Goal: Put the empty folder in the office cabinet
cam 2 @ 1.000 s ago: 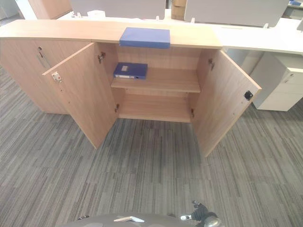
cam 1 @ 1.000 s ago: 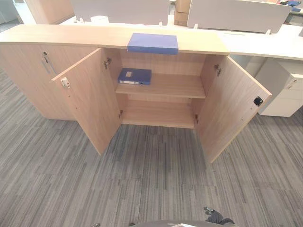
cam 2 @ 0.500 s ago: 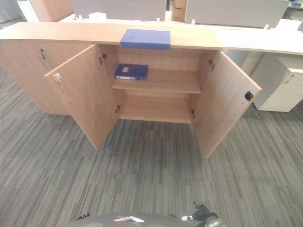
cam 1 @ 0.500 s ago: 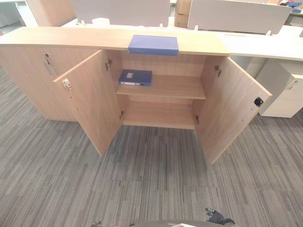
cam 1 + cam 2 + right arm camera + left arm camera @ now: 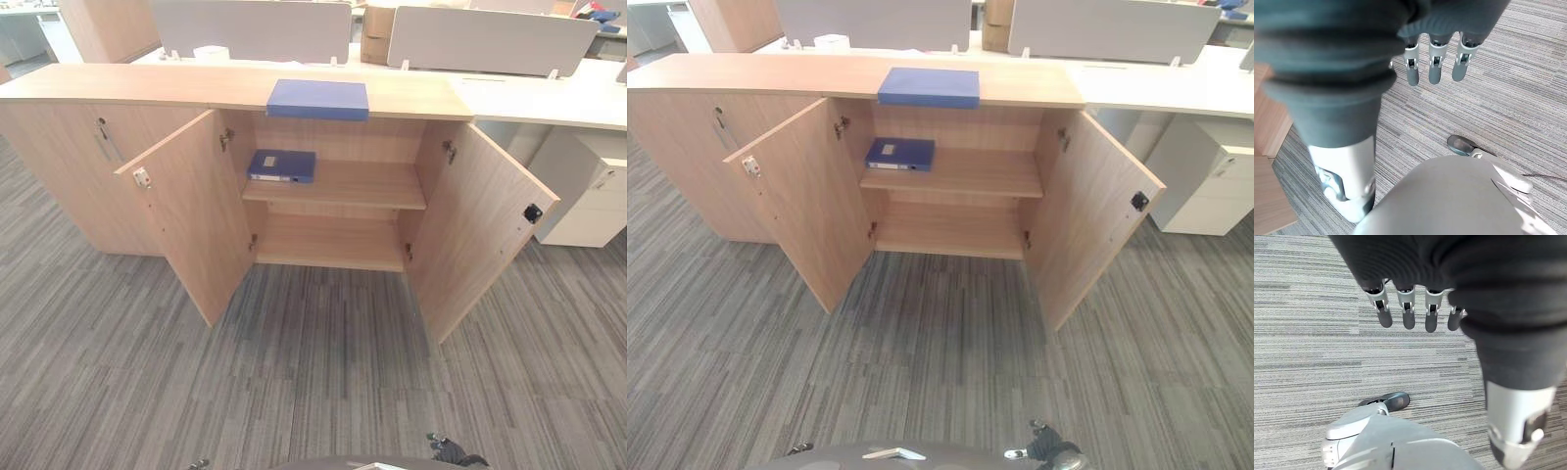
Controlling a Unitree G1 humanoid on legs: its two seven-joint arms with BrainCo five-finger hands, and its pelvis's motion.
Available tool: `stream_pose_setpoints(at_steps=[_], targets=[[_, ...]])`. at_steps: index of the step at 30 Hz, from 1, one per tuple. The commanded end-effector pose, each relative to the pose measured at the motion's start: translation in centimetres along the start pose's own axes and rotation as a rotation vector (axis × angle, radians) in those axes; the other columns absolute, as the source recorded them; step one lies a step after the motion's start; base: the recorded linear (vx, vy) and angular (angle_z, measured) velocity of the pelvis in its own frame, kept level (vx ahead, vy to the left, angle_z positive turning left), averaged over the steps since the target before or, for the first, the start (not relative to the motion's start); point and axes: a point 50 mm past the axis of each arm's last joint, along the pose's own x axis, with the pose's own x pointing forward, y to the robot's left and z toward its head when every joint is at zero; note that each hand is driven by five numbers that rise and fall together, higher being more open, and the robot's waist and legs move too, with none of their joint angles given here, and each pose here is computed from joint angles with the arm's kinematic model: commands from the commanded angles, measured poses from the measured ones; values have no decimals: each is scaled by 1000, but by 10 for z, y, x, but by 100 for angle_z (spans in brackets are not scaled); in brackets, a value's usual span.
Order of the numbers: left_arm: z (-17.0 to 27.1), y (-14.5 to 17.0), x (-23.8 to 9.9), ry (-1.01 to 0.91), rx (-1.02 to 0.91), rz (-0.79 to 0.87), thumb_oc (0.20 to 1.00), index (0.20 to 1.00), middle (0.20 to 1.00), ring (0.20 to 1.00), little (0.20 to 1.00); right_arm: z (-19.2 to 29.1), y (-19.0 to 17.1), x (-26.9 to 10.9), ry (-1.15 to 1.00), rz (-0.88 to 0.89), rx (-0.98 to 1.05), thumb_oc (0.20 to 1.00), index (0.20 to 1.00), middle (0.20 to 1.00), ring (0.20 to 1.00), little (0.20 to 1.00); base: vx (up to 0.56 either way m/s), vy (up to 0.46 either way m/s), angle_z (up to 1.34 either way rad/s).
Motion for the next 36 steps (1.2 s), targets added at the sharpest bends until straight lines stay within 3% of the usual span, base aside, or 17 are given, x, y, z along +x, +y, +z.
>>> stream_pose_setpoints(at_steps=[1,15,17,19,25,28,32,36], targets=[[18,-1,4,-19,21,5,1000,1000,1000,1000,1000,5,-7,2,10,-19,-17,1000,1000,1000,1000,1000,0,0,0],[35,15,2,-87,-9,63,1000,1000,1000,1000,1000,26,-20,-1,-73,-32,-58,1000,1000,1000,1000,1000,-45,-47,2],[55,20,1,-173,-129,93,1000,1000,1000,1000,1000,27,-33,-6,-102,-81,-13,1000,1000,1000,1000,1000,-21,-102,28],[41,20,1,-139,-110,90,1000,1000,1000,1000,1000,35,-38,-9,-164,-86,73,1000,1000,1000,1000,1000,282,126,74],[1,8,-1,-8,4,54,1000,1000,1000,1000,1000,48,-60,-16,-226,-150,97,1000,1000,1000,1000,1000,268,215,0],[-26,9,-6,61,-26,65,1000,1000,1000,1000,1000,44,-61,-18,-226,-145,95,1000,1000,1000,1000,1000,344,246,-93],[-33,15,-9,84,-27,88,1000,1000,1000,1000,1000,42,-61,-21,-238,-134,65,1000,1000,1000,1000,1000,433,271,-55],[0,39,-8,-9,18,151,1000,1000,1000,1000,1000,49,-53,-21,-260,-111,26,1000,1000,1000,1000,1000,542,368,-65]])
